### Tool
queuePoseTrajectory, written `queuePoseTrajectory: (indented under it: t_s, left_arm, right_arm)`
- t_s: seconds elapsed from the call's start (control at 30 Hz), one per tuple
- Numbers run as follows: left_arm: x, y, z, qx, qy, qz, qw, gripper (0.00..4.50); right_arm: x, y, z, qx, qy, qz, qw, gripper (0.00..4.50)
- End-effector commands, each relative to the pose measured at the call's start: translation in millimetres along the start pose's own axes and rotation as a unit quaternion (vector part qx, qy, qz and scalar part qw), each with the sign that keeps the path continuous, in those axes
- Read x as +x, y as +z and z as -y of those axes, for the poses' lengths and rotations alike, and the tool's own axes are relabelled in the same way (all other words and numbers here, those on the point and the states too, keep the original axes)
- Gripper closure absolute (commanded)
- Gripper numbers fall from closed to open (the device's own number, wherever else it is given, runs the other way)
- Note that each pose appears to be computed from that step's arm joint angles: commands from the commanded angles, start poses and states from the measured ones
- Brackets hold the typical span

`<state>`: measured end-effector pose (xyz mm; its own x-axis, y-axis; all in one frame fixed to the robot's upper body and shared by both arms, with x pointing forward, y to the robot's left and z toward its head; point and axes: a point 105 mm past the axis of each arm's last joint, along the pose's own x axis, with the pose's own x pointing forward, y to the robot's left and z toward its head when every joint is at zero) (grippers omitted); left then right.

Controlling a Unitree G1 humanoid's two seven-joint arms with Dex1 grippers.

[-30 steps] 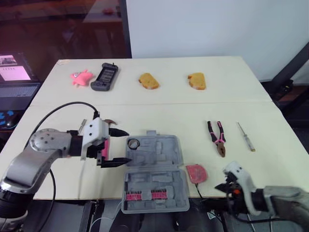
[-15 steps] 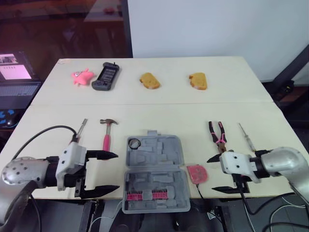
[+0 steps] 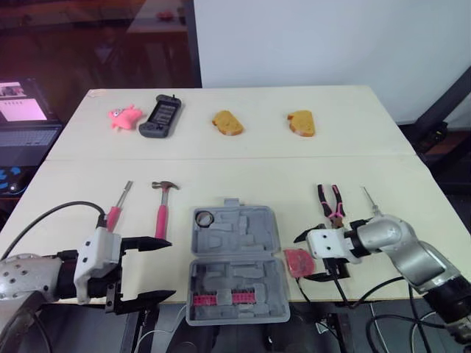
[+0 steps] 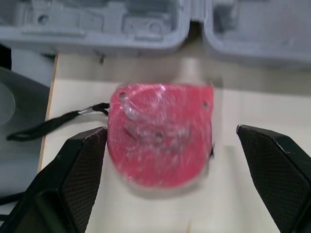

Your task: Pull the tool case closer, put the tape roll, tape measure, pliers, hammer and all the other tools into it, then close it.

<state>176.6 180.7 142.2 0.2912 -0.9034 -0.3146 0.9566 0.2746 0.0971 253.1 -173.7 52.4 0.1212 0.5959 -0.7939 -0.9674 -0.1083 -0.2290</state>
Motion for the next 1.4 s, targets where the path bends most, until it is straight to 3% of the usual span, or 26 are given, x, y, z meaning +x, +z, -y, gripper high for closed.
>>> queuePoseTrajectory:
  t_s: [0.03, 0.23, 0.33, 0.4, 0.43, 0.73, 0.87, 1.03, 1.2, 1.4]
  left_arm:
    - [0, 9, 1, 0.021, 0.002, 0.004, 1.0, 0.0]
    - [-2, 7, 0, 0.022, 0.005, -0.003, 1.0, 0.0]
    - [-2, 4, 1, 0.017, 0.002, -0.009, 1.0, 0.0]
    - [-1, 2, 2, 0.016, -0.001, -0.012, 1.0, 0.0]
    - [-1, 2, 3, 0.015, -0.001, -0.013, 1.0, 0.0]
    - [-7, -3, 0, -0.001, 0.0, -0.013, 1.0, 0.0]
    - [-15, -10, -11, -0.01, 0.049, -0.015, 0.999, 0.0]
    - [-24, -8, -19, 0.003, 0.116, 0.017, 0.993, 0.0]
    - [-22, -15, -14, 0.003, 0.136, 0.017, 0.991, 0.0]
    - [-20, -13, -4, -0.01, 0.143, 0.03, 0.989, 0.0]
  right_arm:
    - [0, 4, 1, -0.013, 0.008, -0.001, 1.0, 0.02]
    - [5, 7, -3, 0.031, 0.015, 0.02, 0.999, 0.02]
    - [10, 8, -5, 0.056, 0.015, 0.031, 0.998, 0.75]
    - [14, 7, -7, 0.058, 0.015, 0.029, 0.998, 1.65]
    - [15, 7, -8, 0.056, 0.013, 0.025, 0.998, 1.69]
    - [-4, 12, 15, 0.088, -0.048, 0.017, 0.995, 1.69]
    - [-25, 55, 40, 0.007, -0.09, 0.016, 0.996, 1.69]
    - [-36, 96, 49, 0.011, -0.02, -0.006, 1.0, 1.69]
    - [-37, 103, 68, 0.017, 0.013, -0.057, 0.998, 1.69]
    - [-9, 110, 98, 0.0, 0.004, -0.088, 0.996, 1.69]
